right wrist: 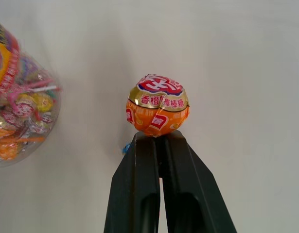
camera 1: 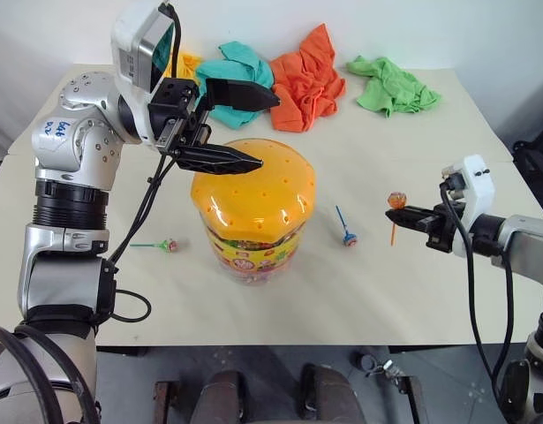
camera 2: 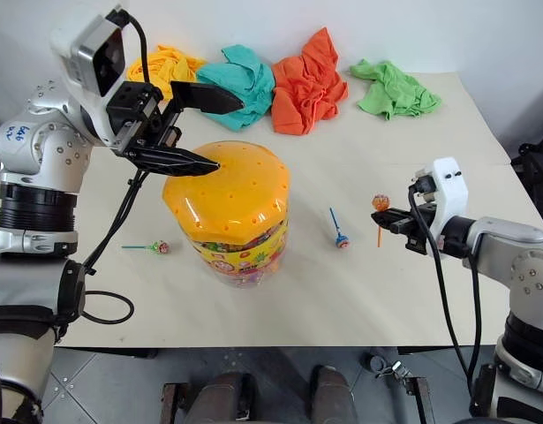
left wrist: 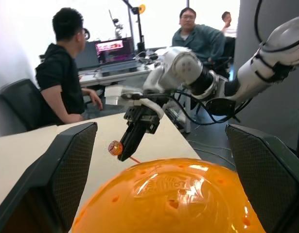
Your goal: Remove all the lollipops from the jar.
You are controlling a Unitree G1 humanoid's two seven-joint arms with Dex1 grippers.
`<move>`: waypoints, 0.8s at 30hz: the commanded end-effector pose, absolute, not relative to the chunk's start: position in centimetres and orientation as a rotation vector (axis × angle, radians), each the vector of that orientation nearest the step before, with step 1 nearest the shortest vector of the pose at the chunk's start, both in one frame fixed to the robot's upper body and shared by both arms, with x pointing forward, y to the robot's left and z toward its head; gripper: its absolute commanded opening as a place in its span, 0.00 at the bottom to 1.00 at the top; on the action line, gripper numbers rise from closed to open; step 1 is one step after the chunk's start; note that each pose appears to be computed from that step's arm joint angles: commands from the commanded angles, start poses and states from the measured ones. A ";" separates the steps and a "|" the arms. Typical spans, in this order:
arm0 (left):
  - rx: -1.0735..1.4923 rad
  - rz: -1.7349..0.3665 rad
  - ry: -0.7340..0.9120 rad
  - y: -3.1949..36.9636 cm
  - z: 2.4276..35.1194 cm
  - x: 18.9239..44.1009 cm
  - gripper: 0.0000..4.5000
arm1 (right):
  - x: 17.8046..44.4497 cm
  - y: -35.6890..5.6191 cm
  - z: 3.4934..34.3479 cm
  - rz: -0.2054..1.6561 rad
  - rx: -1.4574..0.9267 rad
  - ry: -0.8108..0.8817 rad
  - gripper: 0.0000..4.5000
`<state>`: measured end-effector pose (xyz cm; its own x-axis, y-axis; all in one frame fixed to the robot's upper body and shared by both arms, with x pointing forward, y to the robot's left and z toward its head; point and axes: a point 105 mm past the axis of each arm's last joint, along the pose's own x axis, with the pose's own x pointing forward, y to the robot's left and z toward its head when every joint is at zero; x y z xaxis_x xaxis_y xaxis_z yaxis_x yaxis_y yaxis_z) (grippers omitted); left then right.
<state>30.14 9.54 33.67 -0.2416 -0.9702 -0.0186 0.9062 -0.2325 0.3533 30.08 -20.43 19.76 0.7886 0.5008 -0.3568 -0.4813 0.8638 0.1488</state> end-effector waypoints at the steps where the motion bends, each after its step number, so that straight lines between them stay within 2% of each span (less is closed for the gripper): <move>1: 0.335 -1.919 -0.303 9.2 33.8 28.5 1.00 | 29.5 -20.6 18.4 0.481 0.064 0.409 0.00; 6: 0.486 -1.890 -0.208 8.7 32.2 28.7 1.00 | 30.3 -22.0 15.3 0.379 0.109 0.471 0.00; 9: 0.553 -1.878 -0.189 8.8 31.9 28.8 1.00 | 30.5 -22.1 15.1 0.374 0.110 0.465 0.00; 13: 0.525 -1.889 -0.247 8.6 33.0 28.4 1.00 | 30.7 -22.1 15.1 0.378 0.114 0.456 0.00; 20: 0.488 -1.882 -0.290 8.4 33.7 28.2 1.00 | 30.6 -22.3 15.2 0.379 0.106 0.449 0.43; 24: 0.483 -1.831 -0.285 8.3 34.3 28.6 1.00 | 30.0 -21.7 16.5 0.437 0.066 0.408 0.72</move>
<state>29.74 8.10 32.72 -0.2206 -0.9599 -0.1731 0.8851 -0.2716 0.3780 30.40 -21.96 14.67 0.8135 0.3988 -0.4234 -0.3487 0.9170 0.1938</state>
